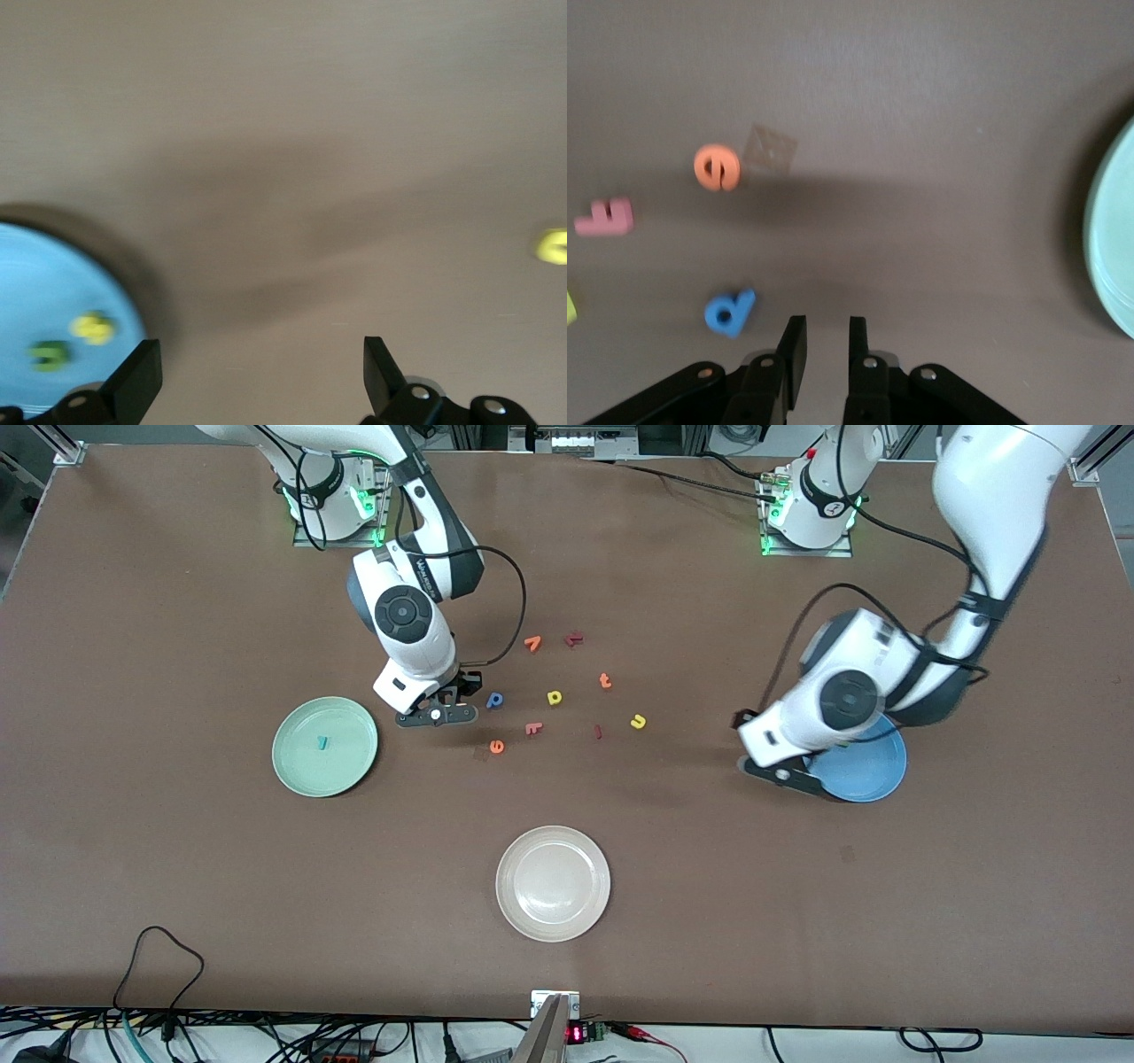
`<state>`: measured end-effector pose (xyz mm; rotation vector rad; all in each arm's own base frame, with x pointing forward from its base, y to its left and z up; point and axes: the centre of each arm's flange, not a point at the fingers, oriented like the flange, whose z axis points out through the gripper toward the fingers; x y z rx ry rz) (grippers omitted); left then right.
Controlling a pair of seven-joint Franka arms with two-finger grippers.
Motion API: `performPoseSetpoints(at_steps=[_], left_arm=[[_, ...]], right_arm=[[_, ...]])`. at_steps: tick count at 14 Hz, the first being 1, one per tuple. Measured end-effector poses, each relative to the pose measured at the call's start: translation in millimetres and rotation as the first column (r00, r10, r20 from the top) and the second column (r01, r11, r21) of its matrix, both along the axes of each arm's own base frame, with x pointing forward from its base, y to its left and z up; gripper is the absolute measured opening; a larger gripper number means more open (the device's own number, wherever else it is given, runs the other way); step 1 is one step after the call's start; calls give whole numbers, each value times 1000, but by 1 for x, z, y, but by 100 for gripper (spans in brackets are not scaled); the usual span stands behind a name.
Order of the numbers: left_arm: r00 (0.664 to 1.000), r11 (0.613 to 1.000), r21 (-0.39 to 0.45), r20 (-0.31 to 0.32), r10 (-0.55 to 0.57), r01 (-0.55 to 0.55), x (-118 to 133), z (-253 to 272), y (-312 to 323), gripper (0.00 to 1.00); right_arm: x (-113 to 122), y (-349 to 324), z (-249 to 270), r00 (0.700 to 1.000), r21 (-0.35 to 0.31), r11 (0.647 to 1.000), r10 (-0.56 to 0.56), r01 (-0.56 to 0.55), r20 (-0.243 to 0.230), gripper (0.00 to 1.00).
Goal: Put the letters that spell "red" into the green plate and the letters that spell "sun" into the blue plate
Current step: 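Move the left gripper to the yellow u while the right gripper reaches the orange e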
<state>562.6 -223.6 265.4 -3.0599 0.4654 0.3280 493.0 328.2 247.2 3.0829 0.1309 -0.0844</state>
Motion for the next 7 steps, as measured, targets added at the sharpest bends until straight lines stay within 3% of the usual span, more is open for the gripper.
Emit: performPoseSetpoints(at_steps=[2, 4, 6, 7], left_arm=[[998, 998, 0, -11, -56, 56, -25, -10, -54, 100], [978, 978, -35, 14, -207, 207, -34, -26, -81, 100], [926, 921, -89, 43, -376, 379, -33, -37, -87, 100], [882, 875, -111, 73, -466, 472, -32, -39, -91, 100]], right_arm=[[10, 9, -7, 999, 1, 1000, -24, 24, 36, 27], [24, 22, -12, 998, 10, 999, -31, 31, 61, 27], [39, 37, -13, 996, 46, 997, -61, 58, 72, 27], [44, 43, -15, 995, 55, 996, -67, 63, 77, 28]])
